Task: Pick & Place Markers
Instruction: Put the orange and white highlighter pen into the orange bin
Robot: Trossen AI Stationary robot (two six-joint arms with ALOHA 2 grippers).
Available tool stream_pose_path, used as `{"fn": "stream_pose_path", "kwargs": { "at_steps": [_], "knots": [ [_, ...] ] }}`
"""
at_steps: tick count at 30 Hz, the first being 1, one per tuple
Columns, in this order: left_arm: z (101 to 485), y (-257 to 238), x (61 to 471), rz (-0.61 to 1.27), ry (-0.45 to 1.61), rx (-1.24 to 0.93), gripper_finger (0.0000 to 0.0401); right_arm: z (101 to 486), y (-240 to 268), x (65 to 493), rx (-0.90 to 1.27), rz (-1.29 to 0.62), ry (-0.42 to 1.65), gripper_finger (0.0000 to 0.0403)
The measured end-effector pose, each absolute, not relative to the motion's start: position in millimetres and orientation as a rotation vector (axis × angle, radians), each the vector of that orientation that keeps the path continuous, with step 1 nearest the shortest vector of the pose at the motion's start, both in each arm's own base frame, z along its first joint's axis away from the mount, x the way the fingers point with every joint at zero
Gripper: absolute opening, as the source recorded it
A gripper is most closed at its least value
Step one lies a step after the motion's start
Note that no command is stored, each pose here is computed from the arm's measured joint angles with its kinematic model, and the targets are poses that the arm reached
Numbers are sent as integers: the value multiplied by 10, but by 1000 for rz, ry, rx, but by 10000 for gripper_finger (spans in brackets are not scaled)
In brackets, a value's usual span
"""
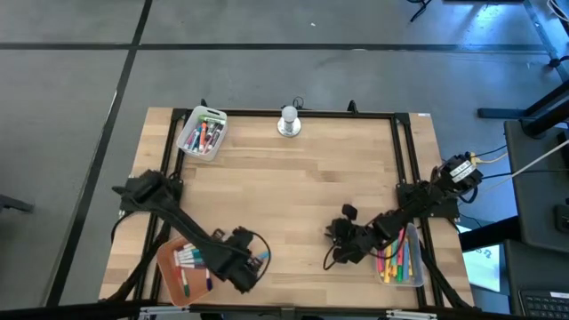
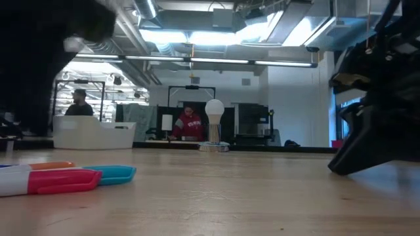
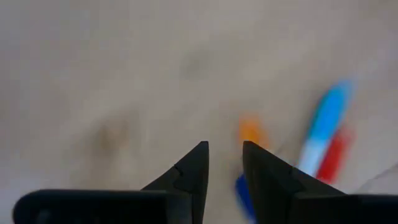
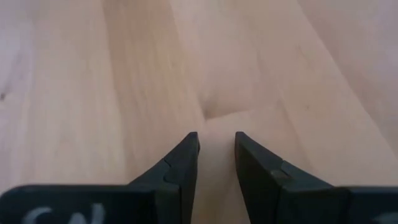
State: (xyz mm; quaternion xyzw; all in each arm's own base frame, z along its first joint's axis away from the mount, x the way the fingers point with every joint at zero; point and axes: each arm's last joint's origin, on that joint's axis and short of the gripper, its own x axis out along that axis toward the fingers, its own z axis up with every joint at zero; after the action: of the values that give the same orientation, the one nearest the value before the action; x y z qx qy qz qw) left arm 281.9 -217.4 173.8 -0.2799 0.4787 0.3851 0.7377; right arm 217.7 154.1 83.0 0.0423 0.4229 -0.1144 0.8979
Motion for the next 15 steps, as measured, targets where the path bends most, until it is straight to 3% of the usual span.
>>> {"fn": "stream_pose_path", "kwargs": {
  "at_steps": [3, 15],
  "knots": [
    [1523, -2217, 2866, 855, 1211, -673, 96, 833, 1567, 2156, 86, -227, 876, 107],
    [1399, -2325, 2859, 837, 1128, -625, 131, 842, 1589, 2142, 109, -225, 876, 107]
  ]
}}
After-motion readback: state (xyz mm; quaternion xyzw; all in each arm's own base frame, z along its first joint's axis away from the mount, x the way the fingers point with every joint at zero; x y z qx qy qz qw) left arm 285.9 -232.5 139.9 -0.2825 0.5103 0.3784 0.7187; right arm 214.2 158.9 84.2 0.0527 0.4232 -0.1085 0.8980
